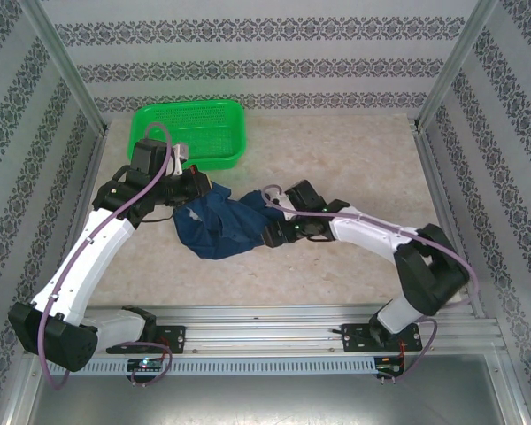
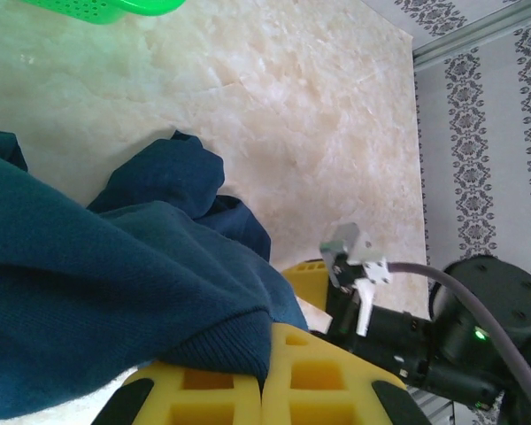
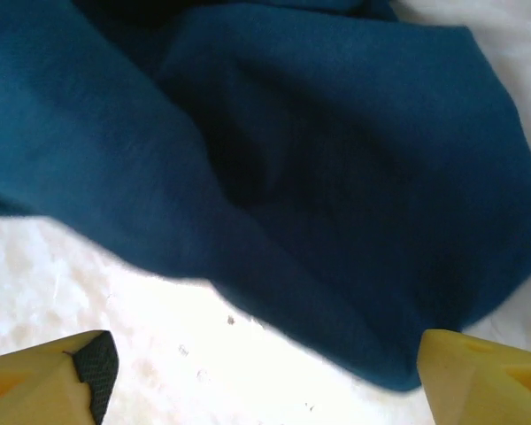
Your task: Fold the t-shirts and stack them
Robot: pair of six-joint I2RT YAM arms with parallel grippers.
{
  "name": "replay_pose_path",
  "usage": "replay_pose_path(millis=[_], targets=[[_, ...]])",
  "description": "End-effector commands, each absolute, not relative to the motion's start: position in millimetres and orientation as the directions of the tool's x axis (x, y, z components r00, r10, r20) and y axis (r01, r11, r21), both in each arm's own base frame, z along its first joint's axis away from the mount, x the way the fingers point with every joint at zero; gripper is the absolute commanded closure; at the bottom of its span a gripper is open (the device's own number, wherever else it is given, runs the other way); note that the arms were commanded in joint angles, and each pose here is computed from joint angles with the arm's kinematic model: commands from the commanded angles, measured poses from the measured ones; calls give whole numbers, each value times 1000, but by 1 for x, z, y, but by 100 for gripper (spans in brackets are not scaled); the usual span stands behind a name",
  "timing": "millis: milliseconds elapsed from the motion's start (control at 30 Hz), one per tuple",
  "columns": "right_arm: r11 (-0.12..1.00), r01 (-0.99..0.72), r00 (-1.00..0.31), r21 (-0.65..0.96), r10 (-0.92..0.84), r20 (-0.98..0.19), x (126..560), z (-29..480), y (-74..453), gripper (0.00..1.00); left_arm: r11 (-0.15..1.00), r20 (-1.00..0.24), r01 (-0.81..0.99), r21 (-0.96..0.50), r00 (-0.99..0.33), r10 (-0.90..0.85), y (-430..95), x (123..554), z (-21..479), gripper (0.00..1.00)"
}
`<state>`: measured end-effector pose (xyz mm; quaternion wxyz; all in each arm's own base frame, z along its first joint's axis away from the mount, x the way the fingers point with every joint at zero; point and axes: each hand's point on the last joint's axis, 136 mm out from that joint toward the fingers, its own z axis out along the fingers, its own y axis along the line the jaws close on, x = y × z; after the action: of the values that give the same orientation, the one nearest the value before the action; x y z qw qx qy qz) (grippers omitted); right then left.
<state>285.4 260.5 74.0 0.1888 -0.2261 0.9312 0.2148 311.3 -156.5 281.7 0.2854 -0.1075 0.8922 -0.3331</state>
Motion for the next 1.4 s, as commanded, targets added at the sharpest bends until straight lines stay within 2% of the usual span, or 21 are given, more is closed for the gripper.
replay_pose_path(millis=[0, 33, 100, 200, 233, 300, 400, 500, 667, 933, 1033, 1233, 1367], targets=[[776, -579, -767, 252, -412, -492, 305, 76, 272, 20, 739, -481, 44, -673, -784, -392, -154, 313, 298, 100], [776, -582, -763, 242, -420, -491, 310, 72, 274, 28, 740, -486, 46, -672, -780, -393, -153, 312, 299, 100], [778, -582, -766, 237, -428, -479, 318, 65, 278, 53, 743, -491, 48, -668, -779, -390, -152, 311, 299, 100], [766, -589, -765, 258, -426, -482, 327, 73, 288, 85, 744, -501, 52, -666, -770, -395, -149, 311, 304, 100], [764, -591, -758, 258, -418, -500, 331, 84, 290, 93, 746, -505, 50, -664, -765, -399, -146, 312, 306, 100], [765, -594, -732, 250, -384, -562, 339, 118, 288, 100, 743, -520, 53, -667, -748, -413, -142, 316, 313, 100], [765, -590, -676, 257, -294, -676, 348, 191, 271, 100, 736, -544, 77, -672, -726, -421, -141, 324, 329, 100], [763, -561, -680, 321, -204, -704, 349, 244, 246, 100, 735, -573, 116, -668, -710, -409, -144, 333, 346, 100], [753, -547, -669, 366, -131, -731, 335, 286, 221, 100, 746, -661, 196, -637, -636, -398, -143, 342, 389, 100], [748, -546, -543, 377, 26, -839, 316, 370, 183, 100, 734, -753, 308, -606, -519, -404, -142, 354, 445, 100], [750, -547, -514, 372, 51, -857, 314, 387, 168, 100, 715, -755, 329, -617, -503, -420, -142, 361, 457, 100], [759, -498, -567, 419, 81, -820, 314, 375, 151, 100, 727, -751, 303, -616, -506, -425, -131, 359, 450, 100], [690, -554, -585, 467, 77, -807, 297, 380, 162, 100, 740, -768, 313, -595, -492, -410, -126, 344, 454, 100]])
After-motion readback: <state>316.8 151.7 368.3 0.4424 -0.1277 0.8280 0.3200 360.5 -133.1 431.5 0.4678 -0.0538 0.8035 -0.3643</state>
